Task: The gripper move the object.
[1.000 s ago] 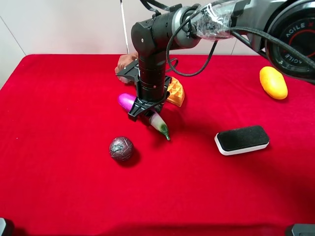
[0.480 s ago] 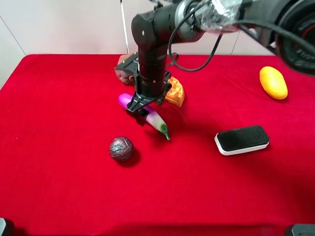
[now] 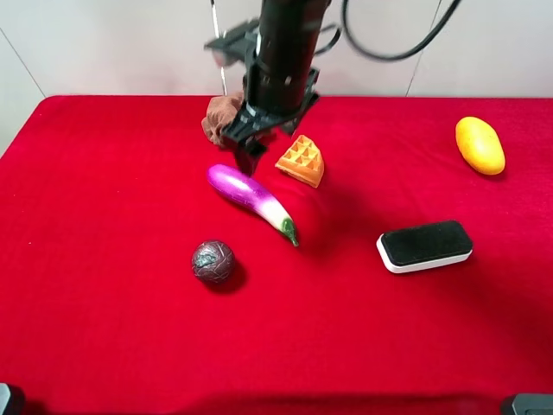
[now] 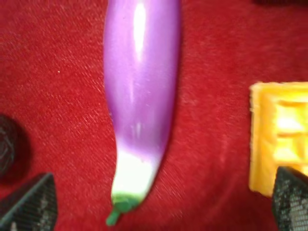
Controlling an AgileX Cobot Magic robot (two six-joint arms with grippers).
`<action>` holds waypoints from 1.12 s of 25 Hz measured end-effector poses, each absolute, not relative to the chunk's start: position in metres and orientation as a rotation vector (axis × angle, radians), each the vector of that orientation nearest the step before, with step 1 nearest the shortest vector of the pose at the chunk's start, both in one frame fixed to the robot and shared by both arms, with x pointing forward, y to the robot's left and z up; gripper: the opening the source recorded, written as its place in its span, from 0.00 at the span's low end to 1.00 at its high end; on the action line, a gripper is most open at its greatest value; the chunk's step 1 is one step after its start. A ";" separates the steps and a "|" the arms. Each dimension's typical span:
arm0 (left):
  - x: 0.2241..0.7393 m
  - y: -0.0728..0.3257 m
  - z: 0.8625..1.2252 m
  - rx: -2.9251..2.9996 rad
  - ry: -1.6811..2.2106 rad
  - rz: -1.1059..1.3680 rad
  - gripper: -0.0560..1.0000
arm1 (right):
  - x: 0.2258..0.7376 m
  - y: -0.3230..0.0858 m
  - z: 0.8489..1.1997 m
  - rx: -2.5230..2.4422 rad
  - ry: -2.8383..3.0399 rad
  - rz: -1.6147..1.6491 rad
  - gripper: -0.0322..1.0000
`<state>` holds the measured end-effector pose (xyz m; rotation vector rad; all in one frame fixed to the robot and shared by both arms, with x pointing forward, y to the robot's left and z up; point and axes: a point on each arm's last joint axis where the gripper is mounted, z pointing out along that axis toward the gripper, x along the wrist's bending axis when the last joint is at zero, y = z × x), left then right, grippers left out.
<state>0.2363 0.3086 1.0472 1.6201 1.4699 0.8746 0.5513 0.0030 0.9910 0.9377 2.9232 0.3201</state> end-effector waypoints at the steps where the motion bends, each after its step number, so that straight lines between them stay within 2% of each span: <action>1: 0.236 0.309 1.047 1.620 1.470 0.875 0.98 | 0.550 0.000 1.000 0.940 2.916 0.333 0.68; 13: 0.236 0.309 1.047 1.620 1.470 0.875 0.98 | 0.508 -0.056 1.106 0.875 2.832 0.487 0.68; 19: 0.236 0.309 1.047 1.620 1.470 0.875 0.98 | 0.475 -0.092 1.126 0.888 2.802 0.521 0.68; 28: 0.236 0.309 1.047 1.620 1.470 0.875 0.98 | 0.408 -0.149 1.136 0.881 2.763 0.583 0.68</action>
